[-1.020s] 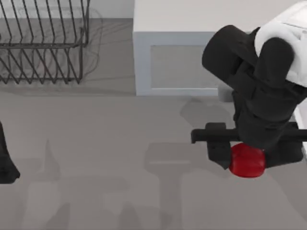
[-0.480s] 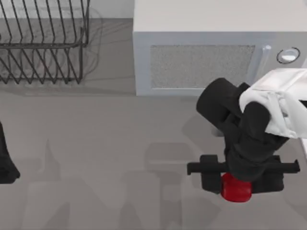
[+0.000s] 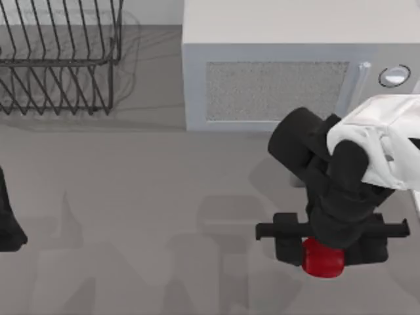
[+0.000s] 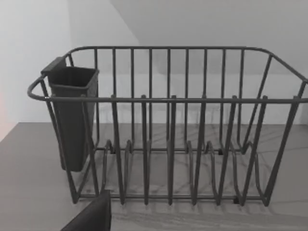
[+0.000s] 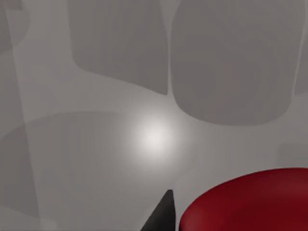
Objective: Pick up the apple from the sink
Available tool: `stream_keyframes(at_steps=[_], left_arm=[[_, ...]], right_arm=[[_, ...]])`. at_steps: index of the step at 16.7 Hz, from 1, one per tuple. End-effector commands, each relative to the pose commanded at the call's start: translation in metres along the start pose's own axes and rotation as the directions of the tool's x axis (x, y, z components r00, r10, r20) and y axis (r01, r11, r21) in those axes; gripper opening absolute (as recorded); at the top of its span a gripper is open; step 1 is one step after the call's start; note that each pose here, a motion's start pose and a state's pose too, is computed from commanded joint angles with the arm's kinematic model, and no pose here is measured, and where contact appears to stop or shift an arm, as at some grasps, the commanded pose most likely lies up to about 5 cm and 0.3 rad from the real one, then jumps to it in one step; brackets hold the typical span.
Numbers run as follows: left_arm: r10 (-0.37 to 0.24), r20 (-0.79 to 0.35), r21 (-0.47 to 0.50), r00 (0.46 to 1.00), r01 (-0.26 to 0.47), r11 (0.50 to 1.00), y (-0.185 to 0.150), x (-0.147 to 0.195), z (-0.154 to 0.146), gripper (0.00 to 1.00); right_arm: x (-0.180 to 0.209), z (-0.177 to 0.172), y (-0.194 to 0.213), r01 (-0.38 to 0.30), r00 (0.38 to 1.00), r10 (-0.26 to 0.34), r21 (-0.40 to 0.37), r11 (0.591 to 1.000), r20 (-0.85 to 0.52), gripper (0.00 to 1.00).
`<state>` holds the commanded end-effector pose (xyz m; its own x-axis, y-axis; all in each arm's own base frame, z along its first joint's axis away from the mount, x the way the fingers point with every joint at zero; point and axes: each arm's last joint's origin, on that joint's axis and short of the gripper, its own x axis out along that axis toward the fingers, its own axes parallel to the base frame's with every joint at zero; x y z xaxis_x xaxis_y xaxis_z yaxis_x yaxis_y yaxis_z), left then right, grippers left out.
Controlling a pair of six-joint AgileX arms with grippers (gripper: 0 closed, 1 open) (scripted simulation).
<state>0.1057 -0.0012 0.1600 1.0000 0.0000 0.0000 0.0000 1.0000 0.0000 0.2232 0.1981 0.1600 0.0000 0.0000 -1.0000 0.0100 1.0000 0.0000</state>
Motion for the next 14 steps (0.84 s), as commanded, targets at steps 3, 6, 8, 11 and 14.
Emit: stream_keyframes(at_steps=[3, 6, 8, 11, 14], left_arm=[[0.000, 0.000, 0.000, 1.000, 0.000, 1.000, 0.0000, 0.0000, 0.0000, 1.00], [0.000, 0.000, 0.000, 1.000, 0.000, 1.000, 0.0000, 0.0000, 0.0000, 1.00], [0.000, 0.000, 0.000, 1.000, 0.000, 1.000, 0.0000, 0.0000, 0.0000, 1.00], [0.000, 0.000, 0.000, 1.000, 0.000, 1.000, 0.0000, 0.0000, 0.0000, 1.00], [0.000, 0.000, 0.000, 1.000, 0.000, 1.000, 0.0000, 0.0000, 0.0000, 1.00]], right_arm=[[0.0000, 0.0000, 0.0000, 0.000, 1.000, 0.000, 0.000, 1.000, 0.000, 0.60], [0.0000, 0.0000, 0.0000, 0.000, 1.000, 0.000, 0.000, 1.000, 0.000, 0.83], [0.0000, 0.0000, 0.0000, 0.000, 1.000, 0.000, 0.000, 1.000, 0.000, 0.98], [0.0000, 0.0000, 0.0000, 0.000, 1.000, 0.000, 0.000, 1.000, 0.000, 1.00], [0.0000, 0.0000, 0.0000, 0.000, 1.000, 0.000, 0.000, 1.000, 0.000, 1.00]])
